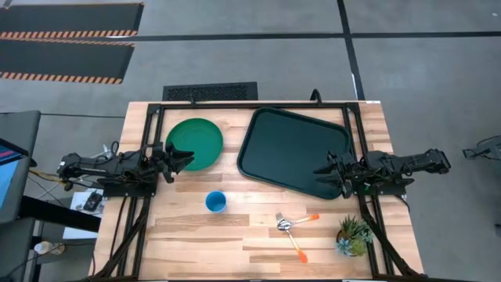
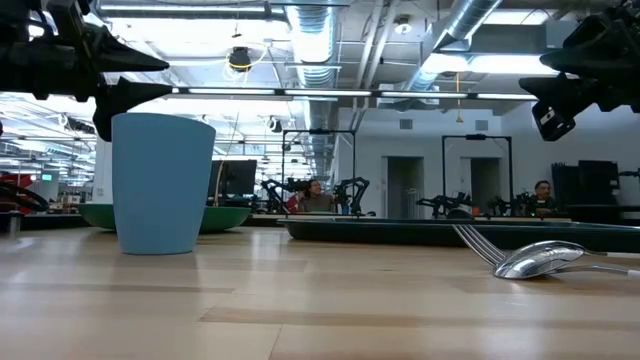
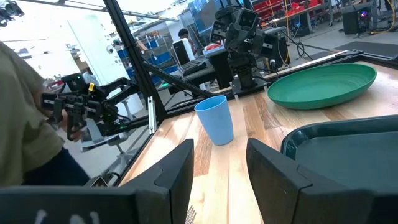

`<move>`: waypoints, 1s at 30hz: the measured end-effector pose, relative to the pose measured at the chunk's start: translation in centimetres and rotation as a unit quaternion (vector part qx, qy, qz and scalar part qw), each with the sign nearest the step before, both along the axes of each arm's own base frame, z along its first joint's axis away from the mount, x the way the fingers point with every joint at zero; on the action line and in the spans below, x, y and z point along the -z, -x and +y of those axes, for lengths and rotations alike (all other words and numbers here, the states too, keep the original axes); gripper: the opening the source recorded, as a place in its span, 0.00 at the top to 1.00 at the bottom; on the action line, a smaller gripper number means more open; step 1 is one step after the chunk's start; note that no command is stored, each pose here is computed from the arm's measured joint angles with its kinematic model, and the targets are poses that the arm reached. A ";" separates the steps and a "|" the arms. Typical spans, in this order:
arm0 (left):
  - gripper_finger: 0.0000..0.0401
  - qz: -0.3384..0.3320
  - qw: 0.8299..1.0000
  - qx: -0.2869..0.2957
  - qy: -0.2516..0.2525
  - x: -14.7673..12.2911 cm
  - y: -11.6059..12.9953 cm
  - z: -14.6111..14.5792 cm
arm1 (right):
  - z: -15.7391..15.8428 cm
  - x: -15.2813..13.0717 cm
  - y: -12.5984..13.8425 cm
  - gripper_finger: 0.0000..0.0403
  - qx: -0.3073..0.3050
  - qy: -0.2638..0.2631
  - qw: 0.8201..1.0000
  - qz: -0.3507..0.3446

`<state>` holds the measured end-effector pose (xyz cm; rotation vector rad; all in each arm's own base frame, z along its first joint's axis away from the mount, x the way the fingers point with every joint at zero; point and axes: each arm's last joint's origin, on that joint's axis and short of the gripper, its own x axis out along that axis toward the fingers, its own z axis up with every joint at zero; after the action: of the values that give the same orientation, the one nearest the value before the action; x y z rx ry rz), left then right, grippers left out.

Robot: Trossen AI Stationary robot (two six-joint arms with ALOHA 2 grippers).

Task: Pick and place plate/cup/fork/spoon on tray
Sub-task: Put the green plate on the black tray

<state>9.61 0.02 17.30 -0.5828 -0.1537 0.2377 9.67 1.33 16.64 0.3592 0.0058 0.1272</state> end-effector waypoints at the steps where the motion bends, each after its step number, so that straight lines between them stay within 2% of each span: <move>1: 0.64 0.000 1.000 0.000 0.002 0.0 0.0 0.0 | 0.0 0.0 0.0 0.57 0.000 0.000 1.000 0.000; 7: 0.64 -0.001 1.000 -0.002 0.004 0.0 0.0 0.0 | 0.0 0.0 0.0 0.57 0.002 0.000 1.000 0.000; 12: 0.64 -0.003 1.000 -0.029 0.010 0.0 0.1 0.2 | -0.4 -0.1 0.0 0.57 0.030 -0.003 1.000 -0.006; 19: 0.64 -0.015 0.998 -0.024 0.048 0.0 0.0 0.2 | -0.4 -0.3 0.0 0.57 0.035 -0.007 0.999 -0.013; 24: 0.64 -0.034 0.993 -0.041 0.102 0.0 0.1 0.3 | -0.4 -0.9 0.0 0.57 0.033 -0.067 0.996 -0.039; 30: 0.64 -0.037 0.992 -0.059 0.105 0.0 0.1 0.4 | -0.6 -0.9 0.0 0.57 0.038 -0.088 0.995 -0.040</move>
<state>9.48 0.39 17.34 -0.7925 -0.2372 0.3495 9.66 0.76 17.56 0.5295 -0.0995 0.0675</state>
